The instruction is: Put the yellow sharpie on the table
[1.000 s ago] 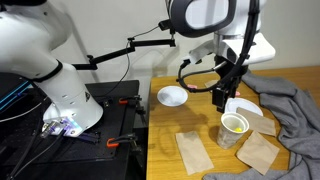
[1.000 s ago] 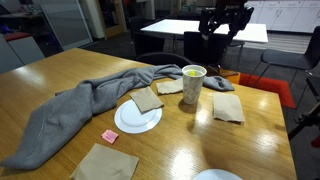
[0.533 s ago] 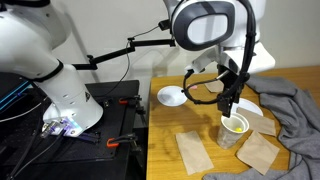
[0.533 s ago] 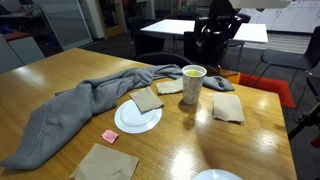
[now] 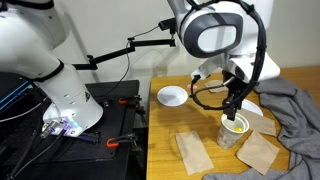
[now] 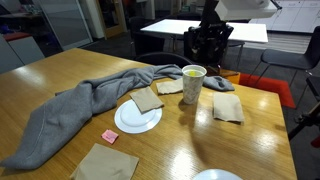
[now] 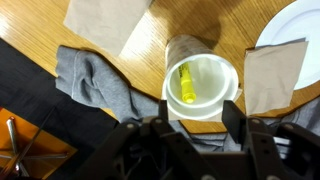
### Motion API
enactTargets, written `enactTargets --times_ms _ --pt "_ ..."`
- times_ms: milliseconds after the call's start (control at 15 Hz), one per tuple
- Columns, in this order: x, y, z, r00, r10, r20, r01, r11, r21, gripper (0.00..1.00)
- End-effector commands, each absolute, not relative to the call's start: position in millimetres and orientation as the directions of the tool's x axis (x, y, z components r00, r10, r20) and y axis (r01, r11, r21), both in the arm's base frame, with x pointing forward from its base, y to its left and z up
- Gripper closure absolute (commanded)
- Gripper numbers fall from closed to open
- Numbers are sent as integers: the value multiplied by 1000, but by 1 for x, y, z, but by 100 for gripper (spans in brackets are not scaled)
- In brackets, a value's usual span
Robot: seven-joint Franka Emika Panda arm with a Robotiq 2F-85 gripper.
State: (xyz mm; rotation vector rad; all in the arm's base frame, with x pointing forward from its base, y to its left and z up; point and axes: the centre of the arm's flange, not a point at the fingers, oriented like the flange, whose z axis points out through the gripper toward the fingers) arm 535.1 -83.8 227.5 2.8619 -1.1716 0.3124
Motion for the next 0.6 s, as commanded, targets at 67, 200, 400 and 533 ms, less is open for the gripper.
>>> enactTargets --times_ms 67,200,400,533 --pt "553 -86 214 706 -680 197 -690 -723 -25 46" --pt "555 -86 208 708 -679 193 -690 -724 -17 55" --pt "558 -87 200 711 -678 185 -689 -725 -10 58" --pt "559 -85 195 712 -678 181 -688 -725 -7 60"
